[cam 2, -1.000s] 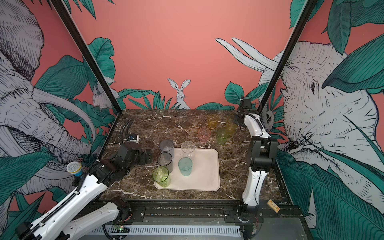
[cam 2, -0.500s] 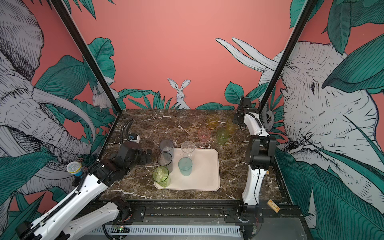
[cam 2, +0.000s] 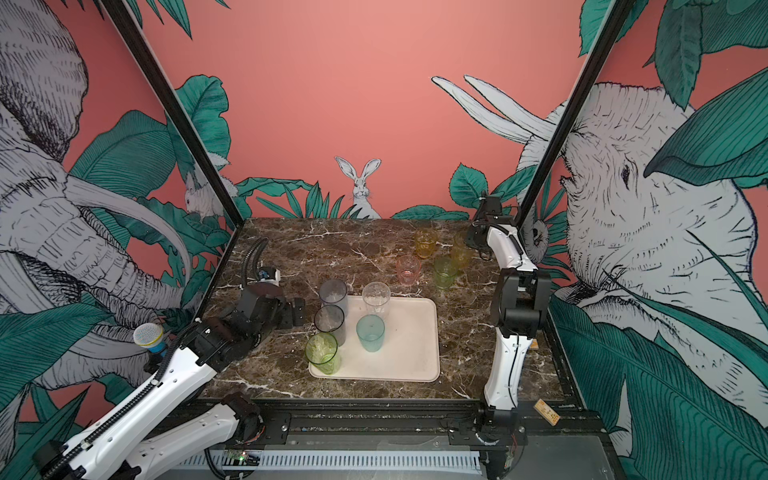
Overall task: Place the glasses into the tray
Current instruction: 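Lower the right gripper toward the yellow glass rim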
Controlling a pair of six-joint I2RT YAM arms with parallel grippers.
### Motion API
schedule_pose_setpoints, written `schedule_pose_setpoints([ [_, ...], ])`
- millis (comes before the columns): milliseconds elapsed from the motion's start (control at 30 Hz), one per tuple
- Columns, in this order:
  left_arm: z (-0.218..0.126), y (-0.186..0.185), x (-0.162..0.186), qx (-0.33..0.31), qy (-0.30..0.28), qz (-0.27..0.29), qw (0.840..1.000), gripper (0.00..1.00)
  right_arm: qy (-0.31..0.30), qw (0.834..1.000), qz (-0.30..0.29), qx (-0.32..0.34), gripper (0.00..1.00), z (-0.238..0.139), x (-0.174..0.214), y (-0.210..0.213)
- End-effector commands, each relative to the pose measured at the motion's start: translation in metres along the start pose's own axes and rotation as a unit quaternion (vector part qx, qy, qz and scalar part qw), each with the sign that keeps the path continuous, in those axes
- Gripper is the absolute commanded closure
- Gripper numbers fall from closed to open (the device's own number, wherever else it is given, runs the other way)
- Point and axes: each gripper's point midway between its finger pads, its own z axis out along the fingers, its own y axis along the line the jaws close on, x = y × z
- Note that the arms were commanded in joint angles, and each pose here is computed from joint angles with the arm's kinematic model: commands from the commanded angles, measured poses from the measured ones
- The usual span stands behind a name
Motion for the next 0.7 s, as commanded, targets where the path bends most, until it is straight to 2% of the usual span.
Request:
schedule_pose_setpoints([
  [0, 0.000, 0.000, -0.003, 0.003, -0.006, -0.015, 1.000, 0.01, 0.005, 1.000, -0.002, 0.001, 0.83, 0.002, -0.001, -0.001],
  [500, -0.002, 0.001, -0.002, 0.005, -0.006, -0.017, 1.000, 0.01, -0.006, 1.000, -0.010, 0.024, 1.00, -0.023, -0.008, -0.010],
  [667, -0.002, -0.001, -0.002, 0.009, -0.006, -0.017, 1.000, 0.01, -0.010, 1.000, -0.008, 0.021, 1.00, -0.038, -0.010, -0.009],
])
